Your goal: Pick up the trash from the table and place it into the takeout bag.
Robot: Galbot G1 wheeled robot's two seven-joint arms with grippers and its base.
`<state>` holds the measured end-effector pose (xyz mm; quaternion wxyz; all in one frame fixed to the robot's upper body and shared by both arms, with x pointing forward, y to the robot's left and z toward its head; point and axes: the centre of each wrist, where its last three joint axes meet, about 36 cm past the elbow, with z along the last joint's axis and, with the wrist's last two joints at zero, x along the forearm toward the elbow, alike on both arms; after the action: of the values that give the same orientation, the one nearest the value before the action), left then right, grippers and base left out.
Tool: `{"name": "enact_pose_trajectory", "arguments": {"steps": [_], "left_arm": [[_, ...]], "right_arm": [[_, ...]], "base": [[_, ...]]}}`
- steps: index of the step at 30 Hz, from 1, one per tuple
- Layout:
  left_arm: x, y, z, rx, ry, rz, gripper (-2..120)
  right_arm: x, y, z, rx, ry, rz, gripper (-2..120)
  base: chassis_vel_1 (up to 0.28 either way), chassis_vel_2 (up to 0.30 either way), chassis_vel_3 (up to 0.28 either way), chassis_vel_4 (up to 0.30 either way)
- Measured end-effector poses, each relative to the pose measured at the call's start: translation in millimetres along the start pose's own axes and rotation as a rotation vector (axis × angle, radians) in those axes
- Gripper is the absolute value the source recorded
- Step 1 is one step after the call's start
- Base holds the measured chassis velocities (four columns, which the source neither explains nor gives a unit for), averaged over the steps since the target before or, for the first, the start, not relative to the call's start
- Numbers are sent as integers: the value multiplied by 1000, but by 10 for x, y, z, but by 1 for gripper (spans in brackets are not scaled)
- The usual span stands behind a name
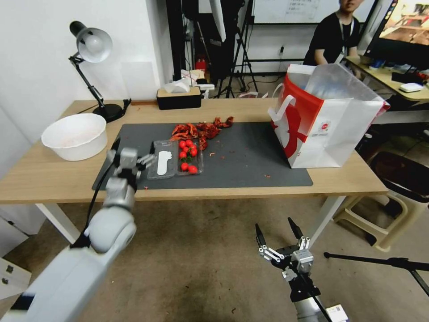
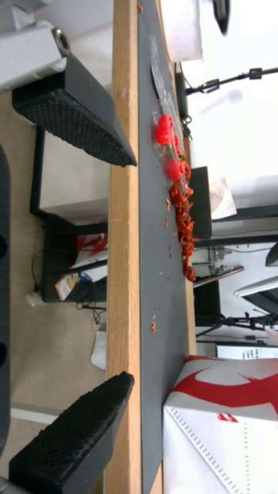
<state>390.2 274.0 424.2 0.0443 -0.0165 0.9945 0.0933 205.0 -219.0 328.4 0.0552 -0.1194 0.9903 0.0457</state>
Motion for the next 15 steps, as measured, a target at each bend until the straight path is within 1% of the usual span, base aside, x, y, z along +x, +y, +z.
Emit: {"name": "enact_pose_trajectory", "arguments": {"steps": [1,2,3,5,6,9,10,13,15], "left_arm": [[106,50,58,18,-7,9,100],[106,50,58,18,-7,9,100],[251,116,116,46,-7,23,100],[455,163,191,76,-1,27,100],[455,163,191,76,-1,27,100],[625,174,228,100,21,18,100],[625,174,228,100,21,18,100],[948,157,387,124,58,2,100],[1005,164,415,125,62,1,100]], "right_arm": [[-5,-7,-4,2,0,3,100],[-5,-7,-4,2,0,3,100],[-15,-18,-11,4,1,9,100],[-39,-44,-19,12,3,26,100],[-39,-44,-19,12,3,26,100],[-65,-64,-26,17,1,40,100],[-65,-64,-26,17,1,40,100],[-137,-98,-47,28,-15,59,100],[-146,-99,-56,30,-14,61,100]], "base": [[0,0,0,0],[0,0,0,0],[0,0,0,0],[0,0,0,0],[0,0,0,0],[0,0,0,0],[0,0,0,0],[0,0,0,0],[0,0,0,0]]}}
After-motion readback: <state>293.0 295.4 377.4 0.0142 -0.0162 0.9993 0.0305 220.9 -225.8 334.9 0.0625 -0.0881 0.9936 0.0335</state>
